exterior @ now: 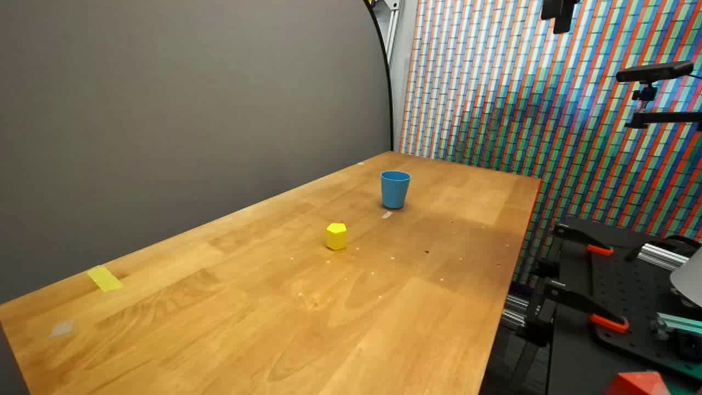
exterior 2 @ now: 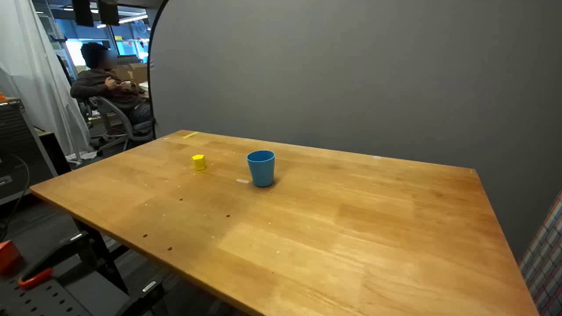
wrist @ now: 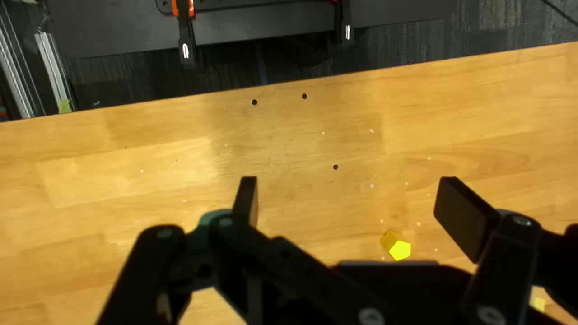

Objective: Put the cube in the cup

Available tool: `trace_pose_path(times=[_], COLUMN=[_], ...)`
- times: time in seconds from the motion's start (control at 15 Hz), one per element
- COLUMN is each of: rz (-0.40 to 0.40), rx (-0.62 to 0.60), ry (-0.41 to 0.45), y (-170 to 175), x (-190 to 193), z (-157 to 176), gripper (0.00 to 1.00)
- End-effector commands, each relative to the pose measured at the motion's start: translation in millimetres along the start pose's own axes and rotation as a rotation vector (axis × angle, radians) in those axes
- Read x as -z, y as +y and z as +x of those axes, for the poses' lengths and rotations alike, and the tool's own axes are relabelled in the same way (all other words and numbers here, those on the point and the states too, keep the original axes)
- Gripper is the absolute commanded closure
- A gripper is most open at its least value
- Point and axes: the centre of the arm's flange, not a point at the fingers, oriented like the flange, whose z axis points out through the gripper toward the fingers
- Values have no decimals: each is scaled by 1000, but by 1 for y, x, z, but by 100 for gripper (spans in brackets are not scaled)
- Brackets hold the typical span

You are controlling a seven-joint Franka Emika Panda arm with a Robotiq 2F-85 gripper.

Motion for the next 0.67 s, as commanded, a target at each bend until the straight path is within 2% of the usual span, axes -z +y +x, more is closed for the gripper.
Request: trace_pose_path(times=[0.0, 0.27, 0.4, 0.6], rz=[0, 1, 15, 35], rx=[0, 1, 5, 47], ry=[6, 18, 2, 2], y=[0, -1, -10, -46], x=[3, 8, -2, -33], z=[0, 0, 34, 90], gripper=[0, 0, 0, 0])
